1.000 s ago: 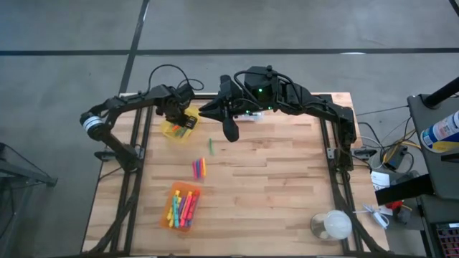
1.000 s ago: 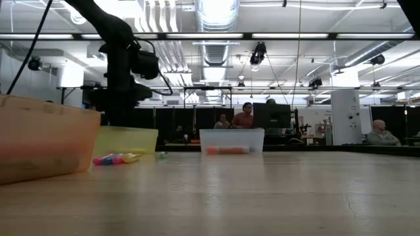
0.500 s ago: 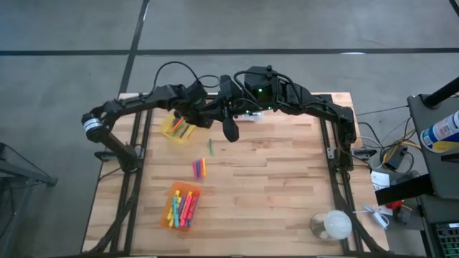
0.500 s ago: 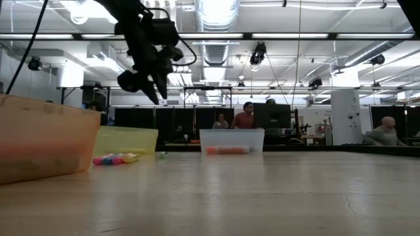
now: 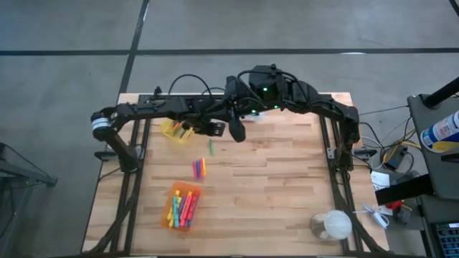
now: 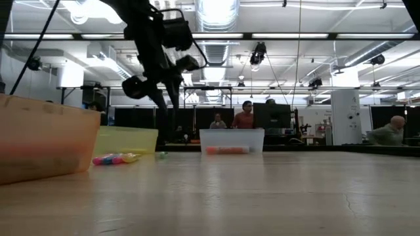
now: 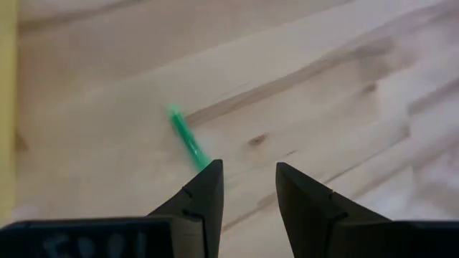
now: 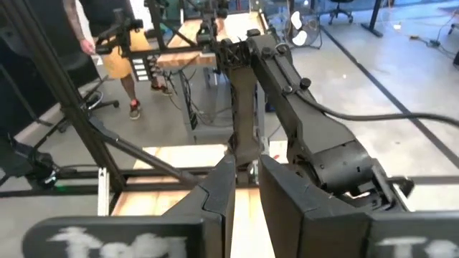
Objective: Pick & Place Markers
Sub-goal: Put the green pen into the yellow bin
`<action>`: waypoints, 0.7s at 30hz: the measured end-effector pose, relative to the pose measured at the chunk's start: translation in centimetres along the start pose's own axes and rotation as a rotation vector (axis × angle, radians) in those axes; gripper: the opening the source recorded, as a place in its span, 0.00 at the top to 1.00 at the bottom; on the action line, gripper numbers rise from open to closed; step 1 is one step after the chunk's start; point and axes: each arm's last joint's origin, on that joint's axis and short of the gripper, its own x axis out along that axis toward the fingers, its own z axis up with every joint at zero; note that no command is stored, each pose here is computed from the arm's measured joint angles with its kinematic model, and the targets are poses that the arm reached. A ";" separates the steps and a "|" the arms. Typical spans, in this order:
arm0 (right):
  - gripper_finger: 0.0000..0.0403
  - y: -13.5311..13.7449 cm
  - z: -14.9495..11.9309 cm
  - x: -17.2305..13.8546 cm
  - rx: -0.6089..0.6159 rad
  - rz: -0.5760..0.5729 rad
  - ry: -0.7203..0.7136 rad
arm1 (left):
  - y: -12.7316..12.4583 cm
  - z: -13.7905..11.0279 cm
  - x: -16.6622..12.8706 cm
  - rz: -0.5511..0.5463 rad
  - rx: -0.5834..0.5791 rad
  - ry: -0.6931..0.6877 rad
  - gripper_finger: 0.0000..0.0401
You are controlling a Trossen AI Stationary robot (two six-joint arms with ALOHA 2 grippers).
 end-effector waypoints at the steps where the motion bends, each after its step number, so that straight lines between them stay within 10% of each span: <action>1: 0.86 0.0 0.0 -0.5 0.006 -0.003 0.011 | 0.0 -0.1 0.5 0.013 -0.020 0.009 0.70; 21: 0.86 0.6 -0.8 -4.1 -0.163 0.000 0.203 | 1.1 -0.2 9.1 0.231 -0.147 0.106 0.70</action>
